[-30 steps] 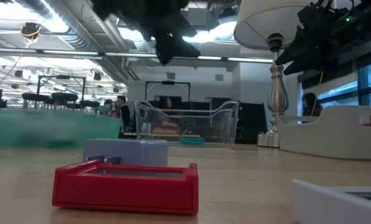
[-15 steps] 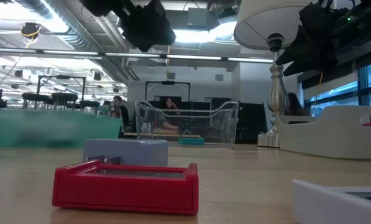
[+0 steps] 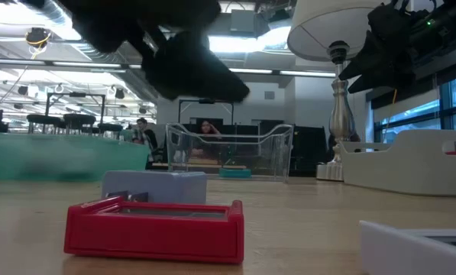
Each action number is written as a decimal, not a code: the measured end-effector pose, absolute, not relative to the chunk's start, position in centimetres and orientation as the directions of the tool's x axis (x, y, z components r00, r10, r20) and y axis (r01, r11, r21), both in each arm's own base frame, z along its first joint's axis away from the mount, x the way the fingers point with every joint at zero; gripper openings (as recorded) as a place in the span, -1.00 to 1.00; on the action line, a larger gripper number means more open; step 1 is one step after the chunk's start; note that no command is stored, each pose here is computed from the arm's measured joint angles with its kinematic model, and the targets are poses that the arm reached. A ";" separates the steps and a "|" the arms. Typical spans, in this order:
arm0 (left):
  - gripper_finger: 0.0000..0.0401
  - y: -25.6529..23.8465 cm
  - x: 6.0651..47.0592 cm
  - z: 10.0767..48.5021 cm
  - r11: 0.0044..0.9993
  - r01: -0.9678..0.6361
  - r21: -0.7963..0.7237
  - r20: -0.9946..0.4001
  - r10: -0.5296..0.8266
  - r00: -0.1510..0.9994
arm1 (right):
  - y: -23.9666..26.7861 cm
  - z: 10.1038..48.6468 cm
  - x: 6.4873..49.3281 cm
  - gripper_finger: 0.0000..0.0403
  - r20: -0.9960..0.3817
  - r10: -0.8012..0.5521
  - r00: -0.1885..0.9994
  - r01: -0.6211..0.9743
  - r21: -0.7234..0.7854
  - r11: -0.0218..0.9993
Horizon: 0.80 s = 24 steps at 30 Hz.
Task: Pick & Place Office items
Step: Put the red digital timer into the transparent bin
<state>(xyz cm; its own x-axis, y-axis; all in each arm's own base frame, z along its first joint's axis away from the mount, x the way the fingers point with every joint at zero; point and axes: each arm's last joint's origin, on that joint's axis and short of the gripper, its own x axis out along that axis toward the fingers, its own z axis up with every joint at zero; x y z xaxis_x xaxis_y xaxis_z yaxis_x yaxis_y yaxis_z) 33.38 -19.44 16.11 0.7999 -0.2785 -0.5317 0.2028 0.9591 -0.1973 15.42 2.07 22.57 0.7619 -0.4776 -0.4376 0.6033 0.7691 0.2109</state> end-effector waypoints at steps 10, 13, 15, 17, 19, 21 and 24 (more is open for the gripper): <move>0.55 -21.7 35.6 14.1 0.980 0.165 -0.107 -0.663 -0.194 0.723 | 2.1 22.6 15.4 0.33 -0.438 -0.478 0.762 0.603 0.211 0.769; 0.56 -22.1 36.2 13.8 0.986 0.144 -0.078 -0.731 -0.155 0.664 | 2.1 22.6 15.4 0.33 -0.438 -0.478 0.762 0.603 0.210 0.769; 0.56 -22.3 36.5 13.9 0.989 0.132 -0.073 -0.753 -0.141 0.642 | 2.1 22.6 15.4 0.33 -0.438 -0.478 0.762 0.603 0.211 0.769; 0.56 -22.4 36.6 13.9 0.990 0.128 -0.065 -0.770 -0.131 0.625 | 2.1 22.6 15.4 0.33 -0.438 -0.478 0.762 0.603 0.211 0.769; 0.56 -22.4 36.7 13.9 0.989 0.131 -0.066 -0.778 -0.133 0.614 | 2.1 22.6 15.4 0.33 -0.438 -0.476 0.762 0.602 0.211 0.770; 0.56 -22.5 36.6 13.9 0.987 0.131 -0.089 -0.782 -0.151 0.605 | 2.1 22.5 15.4 0.33 -0.444 -0.464 0.767 0.593 0.216 0.775; 0.56 -22.5 36.5 13.8 0.984 0.136 -0.112 -0.793 -0.171 0.584 | 2.2 22.5 15.5 0.33 -0.456 -0.433 0.777 0.573 0.228 0.788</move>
